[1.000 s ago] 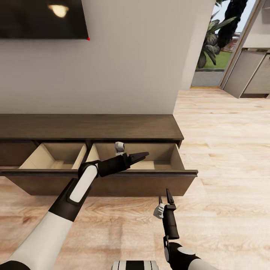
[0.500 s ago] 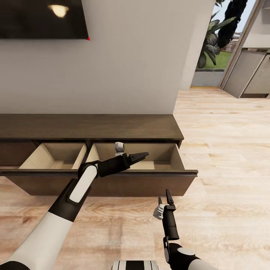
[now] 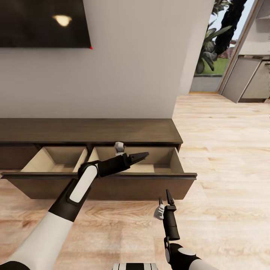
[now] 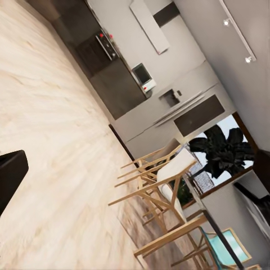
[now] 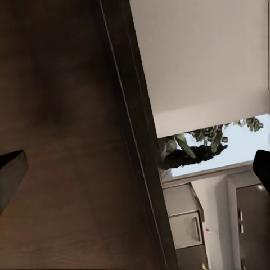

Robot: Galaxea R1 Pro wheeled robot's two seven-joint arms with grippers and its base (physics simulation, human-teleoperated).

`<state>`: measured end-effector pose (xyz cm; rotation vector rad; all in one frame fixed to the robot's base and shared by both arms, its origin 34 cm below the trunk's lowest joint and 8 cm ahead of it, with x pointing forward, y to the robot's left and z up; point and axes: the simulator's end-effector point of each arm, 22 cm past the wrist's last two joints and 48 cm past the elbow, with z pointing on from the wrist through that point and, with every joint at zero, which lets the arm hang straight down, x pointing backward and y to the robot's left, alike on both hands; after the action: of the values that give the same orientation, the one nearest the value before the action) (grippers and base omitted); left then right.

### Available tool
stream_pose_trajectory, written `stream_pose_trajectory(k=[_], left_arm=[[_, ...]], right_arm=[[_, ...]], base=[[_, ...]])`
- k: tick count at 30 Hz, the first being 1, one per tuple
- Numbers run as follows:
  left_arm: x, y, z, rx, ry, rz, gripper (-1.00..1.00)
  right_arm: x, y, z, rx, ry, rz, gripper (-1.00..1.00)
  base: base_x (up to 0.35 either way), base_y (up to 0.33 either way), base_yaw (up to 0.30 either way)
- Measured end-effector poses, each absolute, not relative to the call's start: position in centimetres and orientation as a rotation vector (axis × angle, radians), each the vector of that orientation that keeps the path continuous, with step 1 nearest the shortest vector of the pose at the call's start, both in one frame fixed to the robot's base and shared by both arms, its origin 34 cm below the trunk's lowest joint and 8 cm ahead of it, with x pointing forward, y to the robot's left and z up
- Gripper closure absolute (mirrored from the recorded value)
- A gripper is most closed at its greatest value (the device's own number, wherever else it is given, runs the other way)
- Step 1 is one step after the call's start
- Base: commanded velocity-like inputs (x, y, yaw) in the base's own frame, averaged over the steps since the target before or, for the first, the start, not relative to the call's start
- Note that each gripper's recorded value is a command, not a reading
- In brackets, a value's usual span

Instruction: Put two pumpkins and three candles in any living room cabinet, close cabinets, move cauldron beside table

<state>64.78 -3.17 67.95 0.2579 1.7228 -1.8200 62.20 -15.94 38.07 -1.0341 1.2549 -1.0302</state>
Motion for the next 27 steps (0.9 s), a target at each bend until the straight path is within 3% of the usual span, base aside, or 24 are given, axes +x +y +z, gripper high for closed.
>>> stream_pose_trajectory(k=[27], left_arm=[[62.7, -3.2, 73.9, 0.344, 1.652, -1.777, -1.00]], right_arm=[[63.0, -15.9, 43.5, -0.982, 1.178, -1.064, -1.00]], base=[[0.000, 0.000, 0.000]])
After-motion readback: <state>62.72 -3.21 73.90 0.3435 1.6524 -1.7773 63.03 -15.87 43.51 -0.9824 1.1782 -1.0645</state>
